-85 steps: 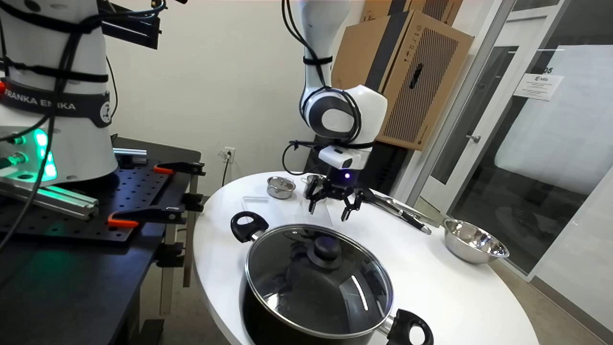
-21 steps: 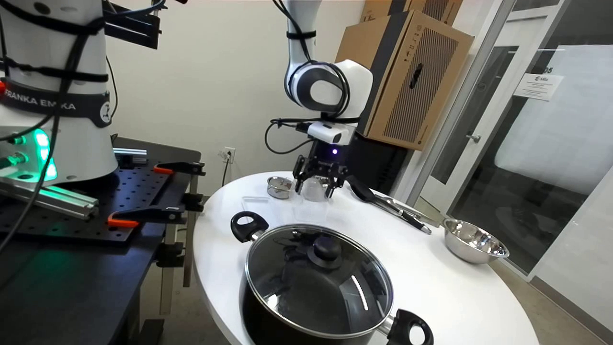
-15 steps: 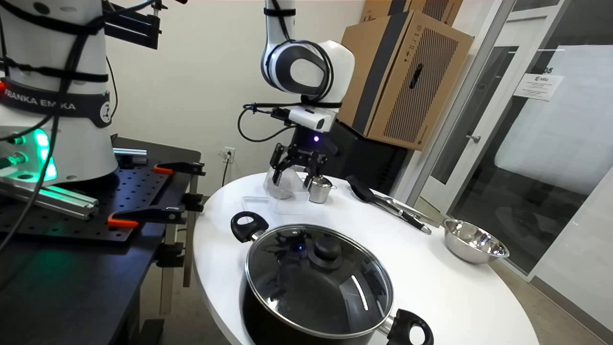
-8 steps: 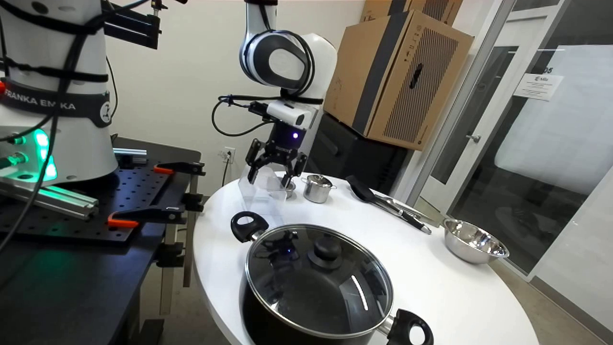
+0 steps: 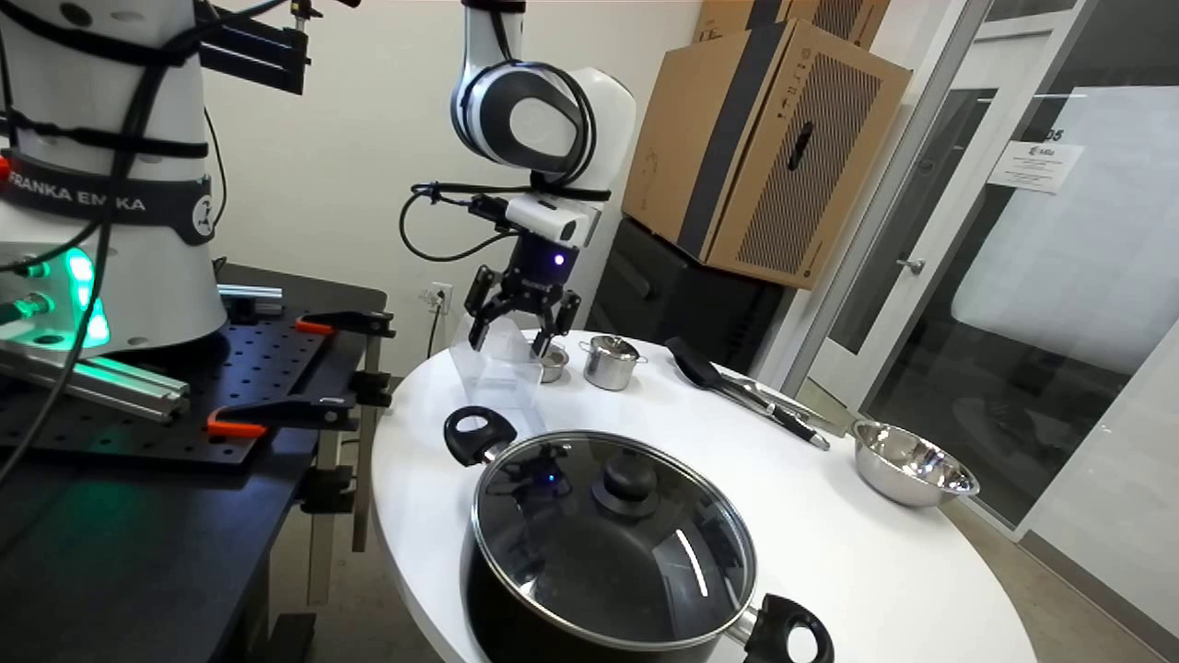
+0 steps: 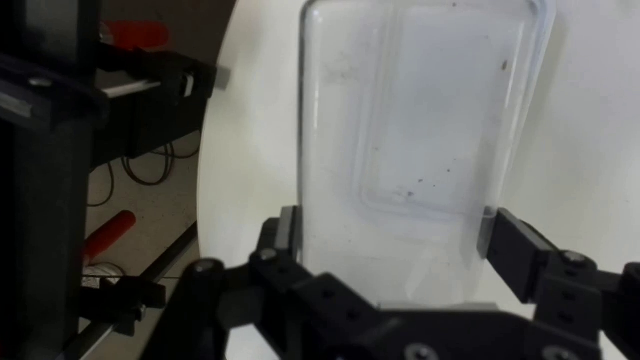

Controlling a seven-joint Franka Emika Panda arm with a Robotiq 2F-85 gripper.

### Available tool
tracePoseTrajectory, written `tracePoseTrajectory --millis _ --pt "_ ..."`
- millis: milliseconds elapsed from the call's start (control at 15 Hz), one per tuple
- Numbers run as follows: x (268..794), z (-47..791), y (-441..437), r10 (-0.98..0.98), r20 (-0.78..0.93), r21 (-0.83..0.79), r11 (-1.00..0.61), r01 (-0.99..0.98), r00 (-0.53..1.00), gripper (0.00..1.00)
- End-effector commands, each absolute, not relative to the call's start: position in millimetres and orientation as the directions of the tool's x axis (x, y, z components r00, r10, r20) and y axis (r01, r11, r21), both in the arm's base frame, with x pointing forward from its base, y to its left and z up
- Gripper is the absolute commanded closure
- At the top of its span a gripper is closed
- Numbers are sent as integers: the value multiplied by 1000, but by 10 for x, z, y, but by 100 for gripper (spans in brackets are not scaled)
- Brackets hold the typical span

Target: Place the clear bowl on top of the white lid

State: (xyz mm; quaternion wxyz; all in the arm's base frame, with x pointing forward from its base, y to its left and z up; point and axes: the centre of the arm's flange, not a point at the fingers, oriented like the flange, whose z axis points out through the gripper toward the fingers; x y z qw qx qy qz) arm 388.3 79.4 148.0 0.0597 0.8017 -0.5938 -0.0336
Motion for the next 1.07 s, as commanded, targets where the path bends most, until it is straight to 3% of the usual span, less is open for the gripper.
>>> tracePoseTrajectory --millis 0,1000 --pt "3936 1395 835 -953 26 117 -298 -947 303 36" --pt "4147 1032 933 -954 43 79 -292 -953 295 36"
